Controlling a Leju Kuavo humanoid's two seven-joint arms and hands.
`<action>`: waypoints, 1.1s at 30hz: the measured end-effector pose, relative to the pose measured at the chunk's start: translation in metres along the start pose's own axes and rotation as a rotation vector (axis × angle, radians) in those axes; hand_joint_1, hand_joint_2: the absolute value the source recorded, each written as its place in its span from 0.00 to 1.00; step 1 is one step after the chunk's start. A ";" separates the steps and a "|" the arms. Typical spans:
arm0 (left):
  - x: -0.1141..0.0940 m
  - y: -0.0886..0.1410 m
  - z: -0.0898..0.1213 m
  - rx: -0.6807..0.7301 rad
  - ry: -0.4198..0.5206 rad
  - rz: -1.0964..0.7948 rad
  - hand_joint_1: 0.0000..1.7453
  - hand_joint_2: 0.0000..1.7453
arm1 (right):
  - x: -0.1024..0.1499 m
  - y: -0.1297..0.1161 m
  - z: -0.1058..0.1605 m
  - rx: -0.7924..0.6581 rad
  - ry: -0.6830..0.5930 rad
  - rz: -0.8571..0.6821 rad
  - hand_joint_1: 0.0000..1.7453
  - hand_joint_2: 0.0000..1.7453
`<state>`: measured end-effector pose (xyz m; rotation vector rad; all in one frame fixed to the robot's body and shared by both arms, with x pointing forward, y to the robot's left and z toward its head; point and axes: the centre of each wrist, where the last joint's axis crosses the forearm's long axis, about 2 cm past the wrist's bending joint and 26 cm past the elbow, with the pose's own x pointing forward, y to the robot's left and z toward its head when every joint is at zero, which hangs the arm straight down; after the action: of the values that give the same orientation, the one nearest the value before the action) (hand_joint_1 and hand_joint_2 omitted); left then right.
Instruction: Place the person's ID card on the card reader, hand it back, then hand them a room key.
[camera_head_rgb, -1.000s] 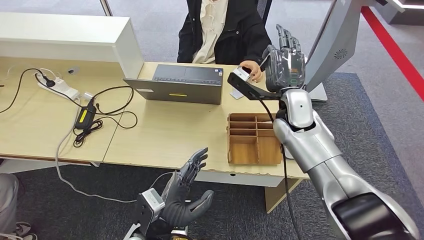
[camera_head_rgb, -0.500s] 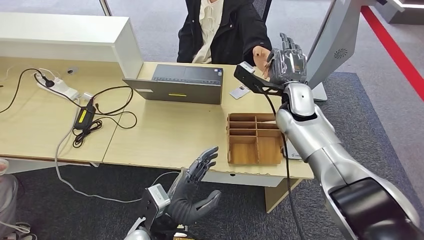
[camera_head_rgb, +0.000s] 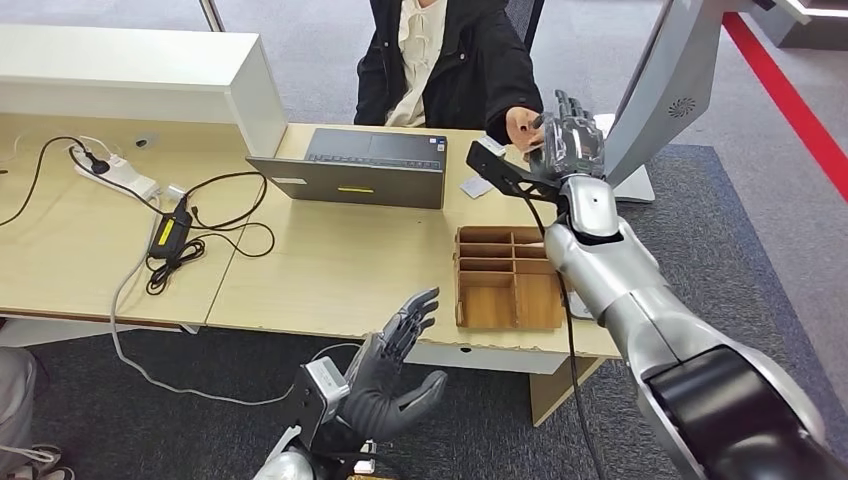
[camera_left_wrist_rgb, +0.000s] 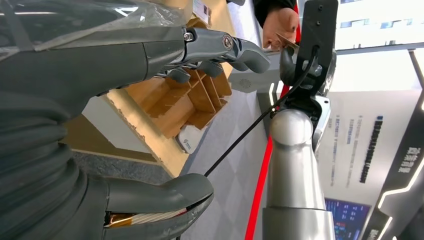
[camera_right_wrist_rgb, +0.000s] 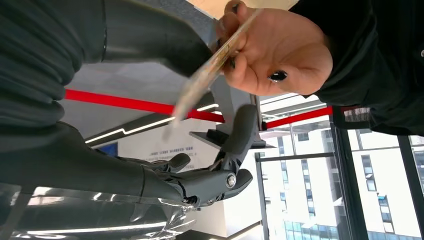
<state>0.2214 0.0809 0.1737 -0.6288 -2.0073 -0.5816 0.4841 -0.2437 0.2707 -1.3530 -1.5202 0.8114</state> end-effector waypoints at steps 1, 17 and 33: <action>0.000 -0.001 0.000 0.002 0.002 0.001 0.00 1.00 | 0.000 0.000 0.000 -0.006 0.000 -0.002 0.00 1.00; -0.003 -0.004 -0.003 0.026 0.021 -0.029 0.00 1.00 | 0.014 -0.015 0.002 -0.243 -0.211 -0.234 0.00 1.00; 0.005 -0.004 0.023 0.118 0.066 -0.115 0.00 1.00 | -0.002 -0.016 0.106 -0.378 -0.082 -0.971 0.00 1.00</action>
<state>0.2023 0.0931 0.1670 -0.4195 -2.0085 -0.5407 0.3804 -0.2385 0.2461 -0.6481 -2.1665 -0.0416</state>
